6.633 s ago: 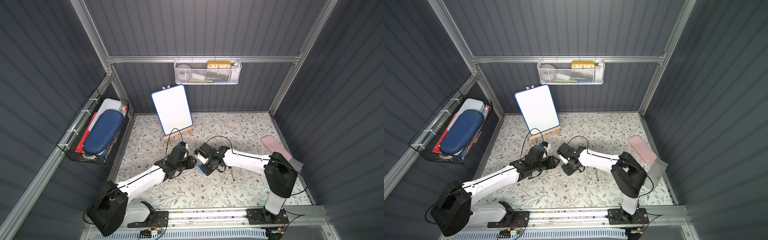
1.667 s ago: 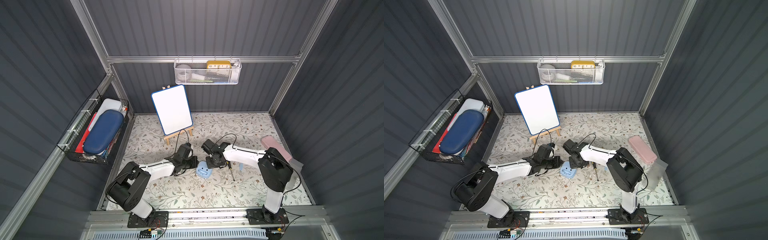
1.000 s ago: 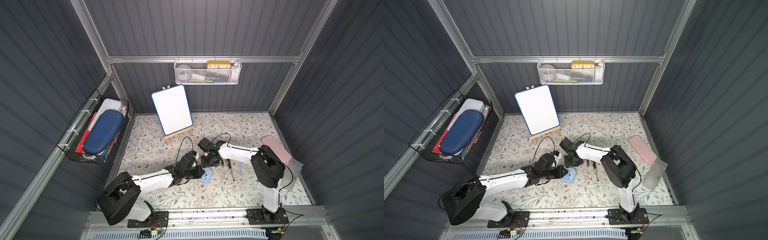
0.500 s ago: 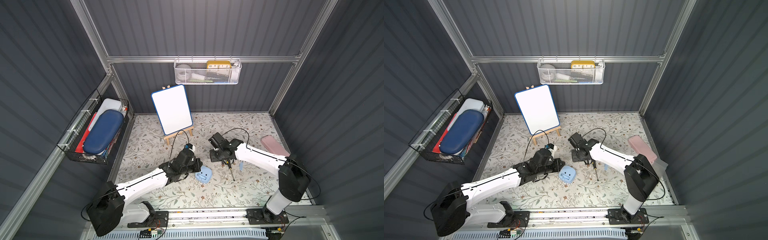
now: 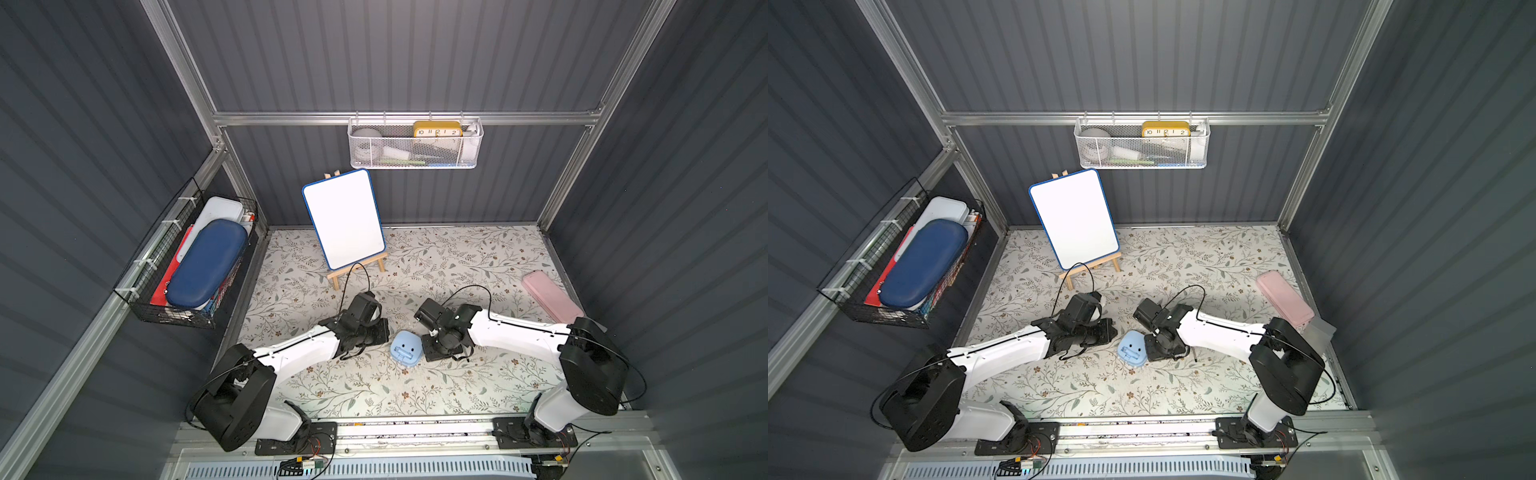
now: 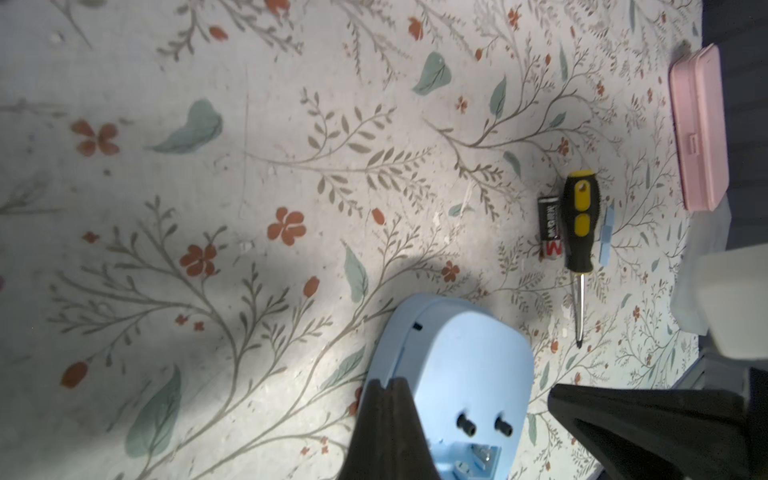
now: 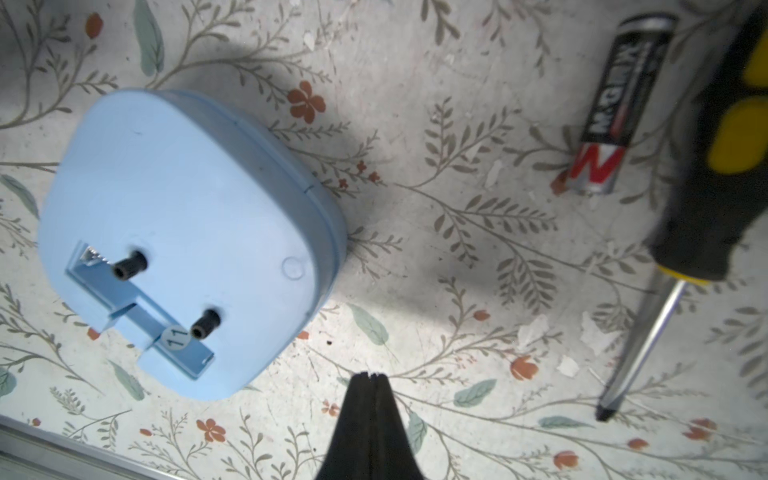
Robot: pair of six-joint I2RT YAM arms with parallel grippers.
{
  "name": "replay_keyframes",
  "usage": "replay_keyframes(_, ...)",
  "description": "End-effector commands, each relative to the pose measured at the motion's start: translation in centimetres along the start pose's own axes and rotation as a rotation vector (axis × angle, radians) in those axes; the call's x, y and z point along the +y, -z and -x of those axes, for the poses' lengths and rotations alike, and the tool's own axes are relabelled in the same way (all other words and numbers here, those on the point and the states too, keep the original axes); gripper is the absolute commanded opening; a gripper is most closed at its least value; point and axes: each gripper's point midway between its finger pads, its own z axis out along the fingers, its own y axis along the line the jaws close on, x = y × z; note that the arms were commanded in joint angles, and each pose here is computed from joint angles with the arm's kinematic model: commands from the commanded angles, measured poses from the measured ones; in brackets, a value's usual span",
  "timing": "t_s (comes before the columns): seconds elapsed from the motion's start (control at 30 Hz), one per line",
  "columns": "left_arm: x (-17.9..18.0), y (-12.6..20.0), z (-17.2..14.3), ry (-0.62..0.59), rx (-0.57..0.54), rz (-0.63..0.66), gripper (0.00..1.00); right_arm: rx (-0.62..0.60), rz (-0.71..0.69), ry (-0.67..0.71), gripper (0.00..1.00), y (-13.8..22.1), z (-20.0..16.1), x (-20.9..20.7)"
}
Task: Remove the battery from the alarm
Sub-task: Adjust the alarm at the center of the board.
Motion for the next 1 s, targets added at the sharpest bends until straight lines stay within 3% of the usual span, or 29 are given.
replay_keyframes(0.0,1.7,0.1,-3.6,-0.016,0.101,0.020,0.00,0.019,0.014,-0.025,0.00,-0.9,0.2,0.9)
replay_keyframes(0.13,2.1,0.0,-4.4,-0.005,0.107,0.002,0.00,0.005,-0.015,-0.028,0.00,-1.4,1.0,0.9)
replay_keyframes(0.63,1.1,-1.0,-1.8,0.003,0.014,-0.018,0.00,0.004,-0.070,0.010,0.00,-1.7,2.3,0.8)
replay_keyframes(0.97,0.1,-1.4,-2.8,-0.030,0.035,-0.079,0.00,-0.011,-0.073,0.032,0.00,-1.9,4.9,1.7)
